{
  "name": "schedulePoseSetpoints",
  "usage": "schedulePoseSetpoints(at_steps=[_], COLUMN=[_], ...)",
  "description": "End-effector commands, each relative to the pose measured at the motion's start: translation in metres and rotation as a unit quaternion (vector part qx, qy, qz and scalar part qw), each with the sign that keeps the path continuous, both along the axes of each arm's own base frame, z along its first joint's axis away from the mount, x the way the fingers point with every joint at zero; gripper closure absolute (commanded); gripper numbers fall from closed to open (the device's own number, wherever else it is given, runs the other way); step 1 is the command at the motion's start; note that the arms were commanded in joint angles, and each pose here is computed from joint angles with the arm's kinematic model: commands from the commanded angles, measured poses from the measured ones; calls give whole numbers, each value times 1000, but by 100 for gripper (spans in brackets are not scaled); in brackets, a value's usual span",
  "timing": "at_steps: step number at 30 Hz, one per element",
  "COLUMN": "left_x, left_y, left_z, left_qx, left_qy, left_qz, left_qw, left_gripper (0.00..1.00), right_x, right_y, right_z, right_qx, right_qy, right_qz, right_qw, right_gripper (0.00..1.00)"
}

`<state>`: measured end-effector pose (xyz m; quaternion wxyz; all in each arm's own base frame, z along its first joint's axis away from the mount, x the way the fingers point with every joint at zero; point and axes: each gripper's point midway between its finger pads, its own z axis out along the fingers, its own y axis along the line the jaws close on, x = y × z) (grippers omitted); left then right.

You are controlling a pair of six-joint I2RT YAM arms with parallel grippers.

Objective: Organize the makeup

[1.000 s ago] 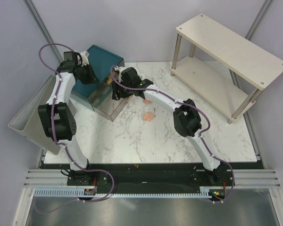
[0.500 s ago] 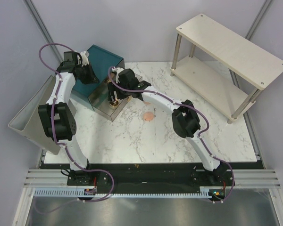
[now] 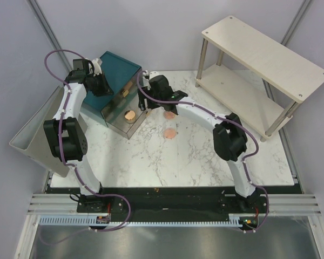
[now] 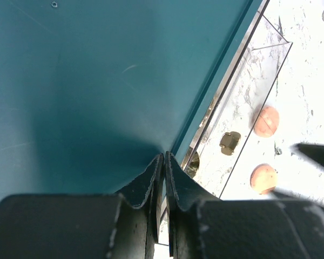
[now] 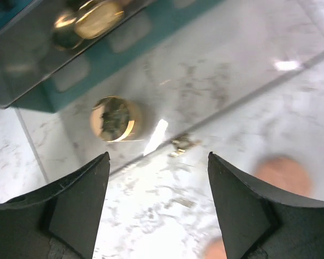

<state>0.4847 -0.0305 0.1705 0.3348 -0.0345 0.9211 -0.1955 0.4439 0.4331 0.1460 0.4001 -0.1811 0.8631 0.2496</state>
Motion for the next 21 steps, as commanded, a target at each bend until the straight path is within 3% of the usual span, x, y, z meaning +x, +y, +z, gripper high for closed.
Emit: schedulePoseSetpoints(at_steps=[1, 7, 13, 21], left_x=[-66, -66, -68, -75], left_y=[-10, -12, -12, -10], left_z=[-76, -77, -79, -81], left_qx=[1, -6, -5, 0], left_qy=[178, 181, 184, 190], left_qz=[-23, -25, -26, -25], left_qw=[984, 983, 983, 982], left_gripper=[85, 85, 85, 85], right_x=[34, 33, 27, 35], right_y=[-85, -131, -128, -125], right_z=[47, -9, -60, -84], right_qx=[-14, -60, -81, -94], right_qy=[-75, -27, 24, 28], right_qz=[-124, -151, -144, -146], right_qw=[989, 986, 986, 984], right_gripper=[21, 23, 25, 26])
